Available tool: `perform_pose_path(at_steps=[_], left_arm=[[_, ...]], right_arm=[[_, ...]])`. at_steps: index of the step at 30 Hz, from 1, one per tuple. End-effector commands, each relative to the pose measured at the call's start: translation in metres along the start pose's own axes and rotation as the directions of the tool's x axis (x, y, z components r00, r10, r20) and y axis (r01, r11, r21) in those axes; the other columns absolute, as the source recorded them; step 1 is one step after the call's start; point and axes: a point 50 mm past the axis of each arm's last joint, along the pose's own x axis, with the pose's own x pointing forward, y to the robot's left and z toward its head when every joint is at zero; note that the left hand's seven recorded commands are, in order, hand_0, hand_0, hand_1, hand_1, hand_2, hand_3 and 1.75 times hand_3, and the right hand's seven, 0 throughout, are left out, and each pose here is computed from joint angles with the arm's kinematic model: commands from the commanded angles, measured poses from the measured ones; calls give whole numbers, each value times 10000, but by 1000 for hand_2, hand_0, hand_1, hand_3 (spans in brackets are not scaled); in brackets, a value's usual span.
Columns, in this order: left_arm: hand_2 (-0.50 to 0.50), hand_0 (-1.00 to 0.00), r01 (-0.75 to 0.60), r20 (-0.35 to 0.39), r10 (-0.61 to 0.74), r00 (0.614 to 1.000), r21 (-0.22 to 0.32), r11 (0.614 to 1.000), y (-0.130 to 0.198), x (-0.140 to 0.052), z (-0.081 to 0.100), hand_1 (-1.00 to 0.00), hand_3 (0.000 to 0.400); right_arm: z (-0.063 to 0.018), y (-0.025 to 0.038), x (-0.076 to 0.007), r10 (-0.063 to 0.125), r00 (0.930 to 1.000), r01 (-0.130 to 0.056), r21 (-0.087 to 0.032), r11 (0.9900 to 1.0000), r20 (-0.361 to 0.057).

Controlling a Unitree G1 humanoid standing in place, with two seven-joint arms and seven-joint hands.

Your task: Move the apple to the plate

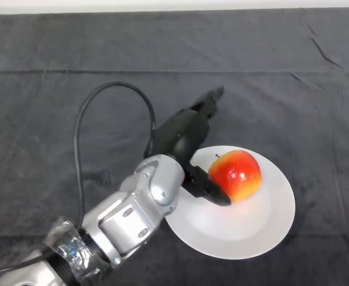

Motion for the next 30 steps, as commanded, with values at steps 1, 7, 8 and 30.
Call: perform_pose_path(at_steps=[1, 7, 8, 30], left_arm=[[0, 0, -1073, 580, 1067, 9926, 60, 9942, 239, -3, 58, 0, 0], [0, 0, -2501, 652, 2503, 9660, -117, 9682, 519, -61, -7, 0, 0], [0, 0, -2718, 647, 2723, 9600, -154, 9622, 565, -75, -19, 0, 0], [0, 0, -6586, 137, 6592, 7519, -322, 7518, 1533, -595, -295, 0, 0]], right_arm=[[94, 61, -18, 117, 9996, -114, -110, 9999, 250], [94, 60, -18, 115, 9996, -112, -114, 9999, 250], [94, 60, -18, 114, 9996, -111, -114, 9999, 250], [92, 59, -17, 103, 9996, -99, -131, 9999, 254]])
